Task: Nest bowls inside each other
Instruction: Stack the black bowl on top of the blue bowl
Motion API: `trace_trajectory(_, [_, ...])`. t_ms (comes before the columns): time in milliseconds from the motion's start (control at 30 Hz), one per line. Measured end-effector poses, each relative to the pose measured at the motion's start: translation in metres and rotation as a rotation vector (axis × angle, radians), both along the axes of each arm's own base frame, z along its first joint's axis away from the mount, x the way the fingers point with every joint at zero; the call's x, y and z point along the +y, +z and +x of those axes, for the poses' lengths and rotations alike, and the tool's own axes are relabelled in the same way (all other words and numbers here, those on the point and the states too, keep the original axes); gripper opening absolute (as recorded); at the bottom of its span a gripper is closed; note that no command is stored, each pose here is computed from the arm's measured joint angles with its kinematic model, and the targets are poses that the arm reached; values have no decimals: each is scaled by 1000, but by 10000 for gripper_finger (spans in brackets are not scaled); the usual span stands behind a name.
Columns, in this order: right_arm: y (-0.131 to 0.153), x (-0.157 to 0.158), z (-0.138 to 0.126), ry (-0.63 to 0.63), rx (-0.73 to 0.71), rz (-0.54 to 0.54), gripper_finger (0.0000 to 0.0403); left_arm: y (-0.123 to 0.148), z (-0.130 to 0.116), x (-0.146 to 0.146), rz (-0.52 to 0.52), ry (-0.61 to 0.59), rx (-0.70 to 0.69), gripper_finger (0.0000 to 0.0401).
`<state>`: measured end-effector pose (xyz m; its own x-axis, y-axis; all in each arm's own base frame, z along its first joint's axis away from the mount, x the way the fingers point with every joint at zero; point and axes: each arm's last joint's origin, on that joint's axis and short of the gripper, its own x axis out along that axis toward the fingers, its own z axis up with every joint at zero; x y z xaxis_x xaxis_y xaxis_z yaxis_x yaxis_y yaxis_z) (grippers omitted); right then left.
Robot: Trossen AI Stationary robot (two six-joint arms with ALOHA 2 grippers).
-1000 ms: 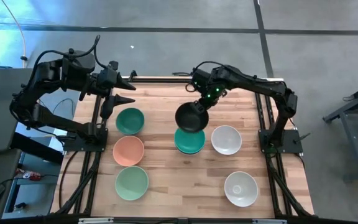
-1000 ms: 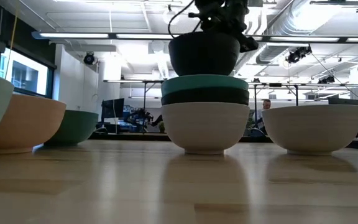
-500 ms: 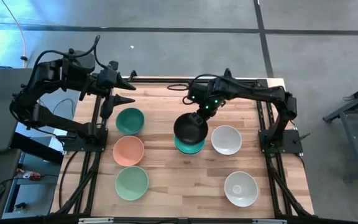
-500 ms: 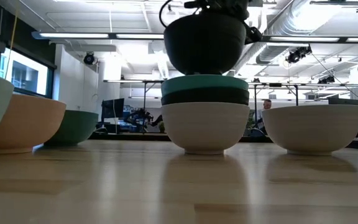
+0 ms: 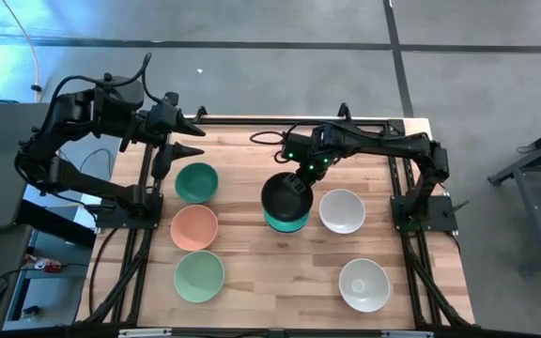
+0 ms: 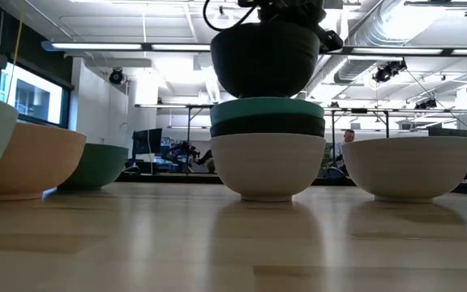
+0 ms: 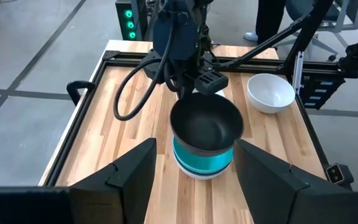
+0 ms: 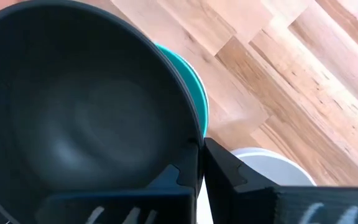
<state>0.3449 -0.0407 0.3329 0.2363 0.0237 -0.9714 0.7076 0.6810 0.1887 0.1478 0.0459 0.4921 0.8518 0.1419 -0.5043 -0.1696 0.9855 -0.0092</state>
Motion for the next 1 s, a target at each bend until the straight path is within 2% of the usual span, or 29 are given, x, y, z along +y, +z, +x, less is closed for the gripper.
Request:
trace_trajectory(433, [-20, 0, 11, 28, 56, 24, 0, -1, 0, 0, -13, -1, 6, 204])
trace_trajectory(667, [-45, 2, 10, 18, 119, 48, 0, -2, -1, -1, -19, -2, 23, 204])
trace_trajectory(1000, [-61, 4, 16, 26, 68, 58, 0, -2, -1, -1, -18, -1, 23, 204])
